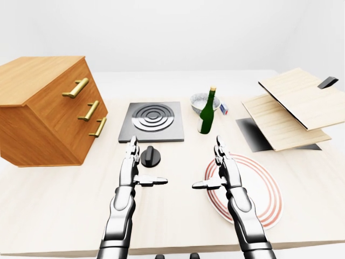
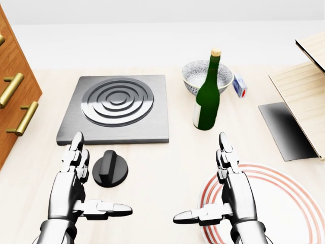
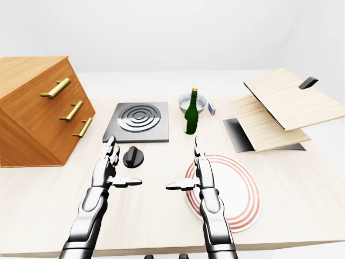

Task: Turn on the stove.

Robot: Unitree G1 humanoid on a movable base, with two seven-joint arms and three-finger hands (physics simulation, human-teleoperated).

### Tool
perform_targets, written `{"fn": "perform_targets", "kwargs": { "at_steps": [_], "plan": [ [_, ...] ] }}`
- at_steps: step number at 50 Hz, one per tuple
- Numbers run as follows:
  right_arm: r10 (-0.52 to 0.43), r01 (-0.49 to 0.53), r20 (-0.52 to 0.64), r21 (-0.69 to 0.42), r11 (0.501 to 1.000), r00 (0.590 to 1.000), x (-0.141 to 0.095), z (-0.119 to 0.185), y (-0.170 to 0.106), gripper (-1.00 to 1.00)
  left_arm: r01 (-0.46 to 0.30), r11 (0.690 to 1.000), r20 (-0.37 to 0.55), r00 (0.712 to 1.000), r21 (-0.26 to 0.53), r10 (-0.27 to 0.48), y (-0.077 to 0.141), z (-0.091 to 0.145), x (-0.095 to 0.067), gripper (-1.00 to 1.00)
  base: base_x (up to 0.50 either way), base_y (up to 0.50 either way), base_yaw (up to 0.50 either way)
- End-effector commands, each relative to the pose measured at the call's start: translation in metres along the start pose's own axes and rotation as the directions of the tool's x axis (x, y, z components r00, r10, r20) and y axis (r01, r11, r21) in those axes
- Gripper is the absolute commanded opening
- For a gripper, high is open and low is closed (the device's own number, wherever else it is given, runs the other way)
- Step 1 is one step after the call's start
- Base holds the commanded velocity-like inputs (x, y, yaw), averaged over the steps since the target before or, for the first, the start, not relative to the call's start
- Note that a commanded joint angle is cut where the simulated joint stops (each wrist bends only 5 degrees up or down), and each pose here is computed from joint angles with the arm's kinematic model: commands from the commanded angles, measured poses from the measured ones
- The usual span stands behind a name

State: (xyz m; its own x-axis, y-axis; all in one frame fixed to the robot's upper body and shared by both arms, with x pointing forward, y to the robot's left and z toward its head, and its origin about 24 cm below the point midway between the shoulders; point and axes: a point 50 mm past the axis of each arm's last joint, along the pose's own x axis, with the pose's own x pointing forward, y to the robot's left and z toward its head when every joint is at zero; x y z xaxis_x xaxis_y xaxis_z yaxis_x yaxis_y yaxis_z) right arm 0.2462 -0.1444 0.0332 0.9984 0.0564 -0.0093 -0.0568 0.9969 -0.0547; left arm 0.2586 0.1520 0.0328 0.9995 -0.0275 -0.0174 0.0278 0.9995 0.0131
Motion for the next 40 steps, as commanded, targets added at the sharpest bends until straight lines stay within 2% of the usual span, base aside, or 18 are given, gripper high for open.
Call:
{"fn": "perform_targets", "kwargs": {
  "at_steps": [1, 15, 22, 32, 40],
  "plan": [
    [-0.002, 0.002, 0.003, -0.002, 1.000, 1.000, 0.000, 0.000, 0.000, 1.00, 0.003, 1.000, -0.009, 1.000, -0.002, -0.003, 0.000, -0.003, 0.003, 1.00, 0.22, 0.00, 0.00],
    [0.009, -0.010, 0.034, 0.009, 1.000, 0.999, -0.003, 0.004, 0.001, 1.00, 0.010, 1.000, -0.036, 0.999, -0.013, -0.010, -0.001, -0.013, 0.013, 1.00, 0.05, 0.00, 0.00],
    [0.011, -0.011, 0.038, 0.009, 1.000, 0.999, -0.003, 0.004, 0.001, 1.00, 0.012, 1.000, -0.113, 0.994, -0.011, -0.013, -0.004, -0.028, 0.020, 1.00, 0.00, 0.00, 0.00],
    [0.008, -0.008, 0.042, 0.011, 1.000, 0.999, -0.004, 0.006, 0.000, 1.00, 0.033, 0.999, -0.269, 0.962, -0.004, -0.032, -0.012, -0.059, 0.027, 1.00, 0.00, 0.00, 0.00],
    [0.007, -0.007, 0.043, 0.012, 1.000, 0.999, -0.003, 0.006, 0.000, 1.00, 0.052, 0.999, -0.304, 0.952, 0.008, -0.047, -0.018, -0.066, 0.025, 1.00, 0.00, 0.00, 0.00]
  ]
}}
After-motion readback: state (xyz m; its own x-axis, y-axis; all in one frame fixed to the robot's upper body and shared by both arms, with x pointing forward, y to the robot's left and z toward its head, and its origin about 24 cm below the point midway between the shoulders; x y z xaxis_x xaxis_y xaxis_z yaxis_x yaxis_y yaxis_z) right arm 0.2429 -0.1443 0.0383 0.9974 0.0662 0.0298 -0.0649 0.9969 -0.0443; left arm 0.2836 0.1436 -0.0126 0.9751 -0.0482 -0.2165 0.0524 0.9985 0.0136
